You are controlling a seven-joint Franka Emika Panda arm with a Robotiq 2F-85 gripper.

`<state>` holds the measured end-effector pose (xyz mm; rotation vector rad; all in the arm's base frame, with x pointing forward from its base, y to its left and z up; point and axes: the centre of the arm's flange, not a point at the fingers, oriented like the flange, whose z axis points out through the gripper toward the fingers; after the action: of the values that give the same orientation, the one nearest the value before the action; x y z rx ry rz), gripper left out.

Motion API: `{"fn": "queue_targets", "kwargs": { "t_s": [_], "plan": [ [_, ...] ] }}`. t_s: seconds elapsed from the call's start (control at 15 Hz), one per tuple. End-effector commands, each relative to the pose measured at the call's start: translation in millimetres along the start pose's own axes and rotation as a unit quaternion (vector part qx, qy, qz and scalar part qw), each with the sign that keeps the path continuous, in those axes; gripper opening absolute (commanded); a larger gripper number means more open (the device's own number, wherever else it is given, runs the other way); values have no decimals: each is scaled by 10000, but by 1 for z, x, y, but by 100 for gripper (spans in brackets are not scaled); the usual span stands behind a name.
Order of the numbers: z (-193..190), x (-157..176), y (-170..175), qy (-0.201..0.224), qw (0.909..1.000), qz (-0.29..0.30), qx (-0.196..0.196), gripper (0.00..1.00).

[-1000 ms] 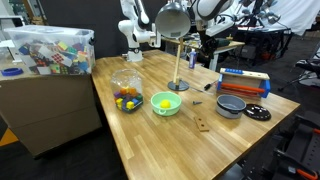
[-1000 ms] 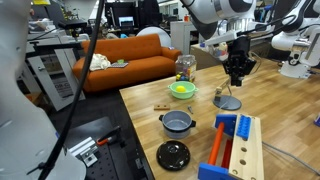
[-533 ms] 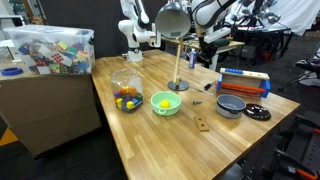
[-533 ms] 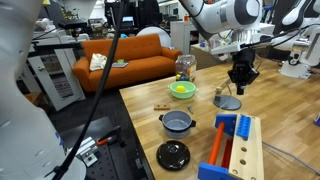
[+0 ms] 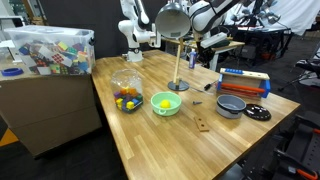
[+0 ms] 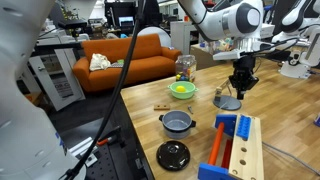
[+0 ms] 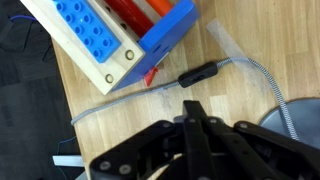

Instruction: Turn on the lamp light

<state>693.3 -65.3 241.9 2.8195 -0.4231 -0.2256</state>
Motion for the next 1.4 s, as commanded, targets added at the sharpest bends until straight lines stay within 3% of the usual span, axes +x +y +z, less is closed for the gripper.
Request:
{"fn": "queue_targets", "kwargs": {
  "t_s": [0.0,0.67,0.73,1.33],
  "plan": [
    [10,13,-2,-203,9997,80,67,0],
    [27,16,0,-543,9984,104,96,0],
    [31,9,-1,-406,9991,136,21,1],
    [29,11,-2,-453,9988,166,30,0]
  ]
}}
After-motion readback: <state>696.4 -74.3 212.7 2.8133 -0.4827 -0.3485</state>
